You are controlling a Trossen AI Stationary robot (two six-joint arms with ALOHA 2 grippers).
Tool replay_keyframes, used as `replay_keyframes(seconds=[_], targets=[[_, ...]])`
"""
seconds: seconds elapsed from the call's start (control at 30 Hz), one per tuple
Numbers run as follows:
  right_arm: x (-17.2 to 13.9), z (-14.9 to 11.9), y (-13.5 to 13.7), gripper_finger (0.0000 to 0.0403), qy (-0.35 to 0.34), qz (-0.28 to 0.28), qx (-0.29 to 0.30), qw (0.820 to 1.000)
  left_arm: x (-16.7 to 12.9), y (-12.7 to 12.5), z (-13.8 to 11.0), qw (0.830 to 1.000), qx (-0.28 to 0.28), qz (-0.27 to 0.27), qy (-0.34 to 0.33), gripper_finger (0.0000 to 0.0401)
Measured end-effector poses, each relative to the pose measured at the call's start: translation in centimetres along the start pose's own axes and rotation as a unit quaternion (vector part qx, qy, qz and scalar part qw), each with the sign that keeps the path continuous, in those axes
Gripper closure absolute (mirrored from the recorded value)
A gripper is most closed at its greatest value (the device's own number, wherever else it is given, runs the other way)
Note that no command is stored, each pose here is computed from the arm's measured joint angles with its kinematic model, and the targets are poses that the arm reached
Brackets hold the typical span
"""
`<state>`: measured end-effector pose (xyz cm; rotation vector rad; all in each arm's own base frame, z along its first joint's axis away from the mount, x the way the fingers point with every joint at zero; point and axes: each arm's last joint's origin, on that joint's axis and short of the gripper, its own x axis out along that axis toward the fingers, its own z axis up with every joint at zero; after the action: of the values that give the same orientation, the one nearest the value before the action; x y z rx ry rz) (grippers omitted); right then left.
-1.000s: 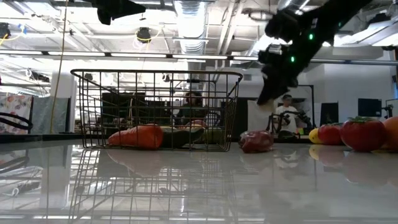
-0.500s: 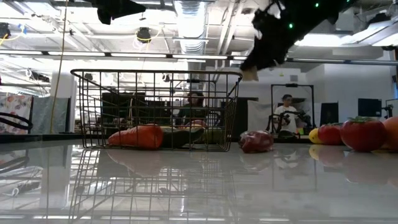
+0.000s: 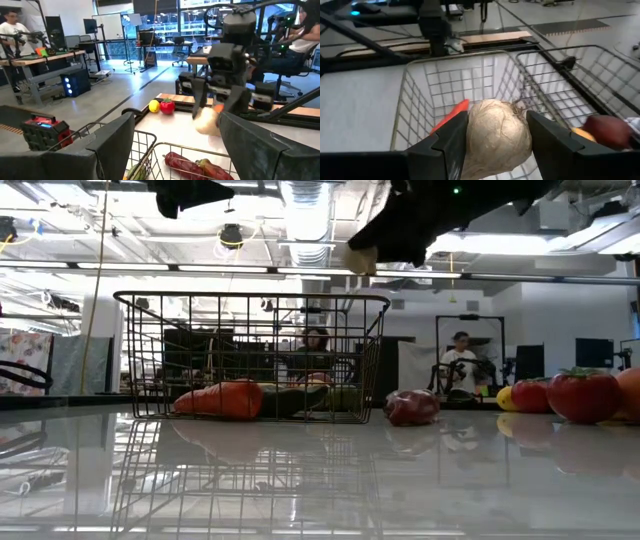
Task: Sort produce into baskets
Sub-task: Put the garlic into the bottom wire basket, then put the bottom red chili pepper into the bottom wire basket
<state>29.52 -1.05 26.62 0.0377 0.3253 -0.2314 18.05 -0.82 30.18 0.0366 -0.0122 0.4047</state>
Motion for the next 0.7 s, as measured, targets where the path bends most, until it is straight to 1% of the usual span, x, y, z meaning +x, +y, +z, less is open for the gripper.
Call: replay_keyframes(seconds=[0.07,0.17,0.3,0.4,0.5,0.6,0.63,0.7], targets=[[0.8,-0.4,0.3,0.0183,0.002,0.004,-0.001,1.0,0.0,0.0,0.0,1.0,-0.001,0.0,-0.001,0.0122],[2.1,-0.9,0.2,0.0172,0.027,0.023,0.0,0.999,0.0,0.0,0.0,1.0,-0.001,0.0,-0.001,0.0122],[3.4,-0.7,-0.3,0.0134,0.048,0.061,0.02,0.997,0.0,0.0,0.0,1.0,-0.001,0.0,-0.001,0.0122],[3.7,-0.2,-0.7,0.0106,0.08,0.056,0.022,0.995,0.0,0.0,0.0,1.0,0.001,0.0,0.001,0.0122],[3.1,0.5,-1.2,0.0087,0.108,0.048,0.008,0.993,0.0,0.0,-0.1,1.0,0.003,0.0,0.005,0.0122],[1.3,0.7,-1.5,0.0081,0.144,0.047,-0.021,0.988,0.0,0.0,-0.2,1.0,0.005,0.0,0.01,0.0122],[0.5,0.5,-1.5,0.0081,0.167,0.048,-0.036,0.984,0.0,0.0,-0.3,1.0,0.007,-0.001,0.012,0.0122],[-0.9,-0.6,-1.6,0.0083,0.22,0.053,-0.06,0.972,0.0,0.0,-0.3,1.0,0.009,-0.001,0.016,0.0122]])
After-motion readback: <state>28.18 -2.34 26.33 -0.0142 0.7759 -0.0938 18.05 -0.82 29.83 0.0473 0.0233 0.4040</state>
